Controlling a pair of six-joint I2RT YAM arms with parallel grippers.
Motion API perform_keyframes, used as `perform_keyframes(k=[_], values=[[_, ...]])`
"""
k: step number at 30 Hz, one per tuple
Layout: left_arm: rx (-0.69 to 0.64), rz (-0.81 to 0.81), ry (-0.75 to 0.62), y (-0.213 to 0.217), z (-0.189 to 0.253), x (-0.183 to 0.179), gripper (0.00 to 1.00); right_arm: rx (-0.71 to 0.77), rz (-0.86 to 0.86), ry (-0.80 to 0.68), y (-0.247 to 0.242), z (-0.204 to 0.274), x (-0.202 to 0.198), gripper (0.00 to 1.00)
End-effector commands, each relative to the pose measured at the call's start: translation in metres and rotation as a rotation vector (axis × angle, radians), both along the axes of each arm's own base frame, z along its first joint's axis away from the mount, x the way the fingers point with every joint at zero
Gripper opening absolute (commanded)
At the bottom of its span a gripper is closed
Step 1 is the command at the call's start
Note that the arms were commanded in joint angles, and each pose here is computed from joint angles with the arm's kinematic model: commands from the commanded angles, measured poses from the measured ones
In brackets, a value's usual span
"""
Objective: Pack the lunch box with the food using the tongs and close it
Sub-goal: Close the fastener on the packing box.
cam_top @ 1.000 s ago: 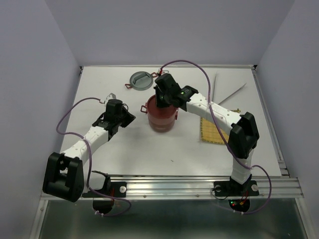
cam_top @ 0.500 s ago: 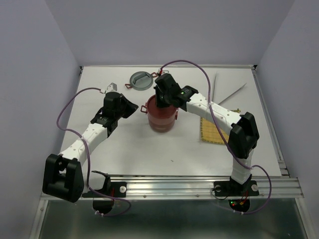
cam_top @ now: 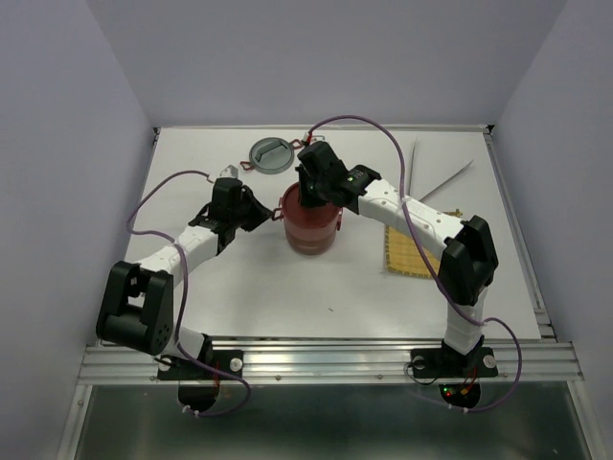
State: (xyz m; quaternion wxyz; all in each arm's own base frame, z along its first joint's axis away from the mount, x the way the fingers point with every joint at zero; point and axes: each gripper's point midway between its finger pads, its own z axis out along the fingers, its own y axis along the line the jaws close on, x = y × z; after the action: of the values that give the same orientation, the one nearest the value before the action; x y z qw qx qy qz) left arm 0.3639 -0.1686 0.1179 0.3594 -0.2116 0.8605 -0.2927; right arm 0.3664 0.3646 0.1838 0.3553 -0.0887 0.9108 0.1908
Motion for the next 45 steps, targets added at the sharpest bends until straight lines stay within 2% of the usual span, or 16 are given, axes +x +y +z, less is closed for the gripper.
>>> perform_keyframes(k=[1,5,10,22,25,29,34,36,39,45], values=[[0.003,-0.028,-0.02,-0.005,-0.002,0.004,0.0,-0.113,0.009,0.118,-0.017,-0.038,-0.021,0.01],[0.007,-0.054,-0.004,-0.009,-0.008,0.004,0.0,-0.112,0.01,0.115,-0.017,-0.037,-0.021,0.01],[0.058,-0.046,-0.03,-0.002,0.006,0.012,0.0,-0.116,0.002,0.113,-0.02,-0.036,-0.021,0.01],[0.174,0.04,0.088,0.03,-0.011,0.019,0.0,-0.118,0.003,0.108,-0.02,-0.035,-0.021,0.01],[0.148,-0.004,0.073,0.018,-0.008,0.021,0.0,-0.12,0.0,0.105,-0.021,-0.035,-0.021,0.01],[0.151,-0.087,0.043,-0.016,0.0,0.025,0.0,-0.123,-0.002,0.105,-0.023,-0.035,-0.021,0.01],[0.15,-0.247,0.05,-0.079,-0.005,0.013,0.0,-0.122,-0.004,0.107,-0.022,-0.036,-0.021,0.01],[0.146,-0.256,0.06,-0.084,-0.008,0.011,0.0,-0.12,-0.004,0.108,-0.022,-0.036,-0.022,0.01],[0.156,-0.22,0.084,-0.069,-0.017,0.004,0.0,-0.122,-0.006,0.107,-0.024,-0.035,-0.022,0.01],[0.148,-0.159,0.057,-0.036,-0.005,0.008,0.0,-0.117,-0.05,0.071,-0.03,-0.026,-0.018,0.01]])
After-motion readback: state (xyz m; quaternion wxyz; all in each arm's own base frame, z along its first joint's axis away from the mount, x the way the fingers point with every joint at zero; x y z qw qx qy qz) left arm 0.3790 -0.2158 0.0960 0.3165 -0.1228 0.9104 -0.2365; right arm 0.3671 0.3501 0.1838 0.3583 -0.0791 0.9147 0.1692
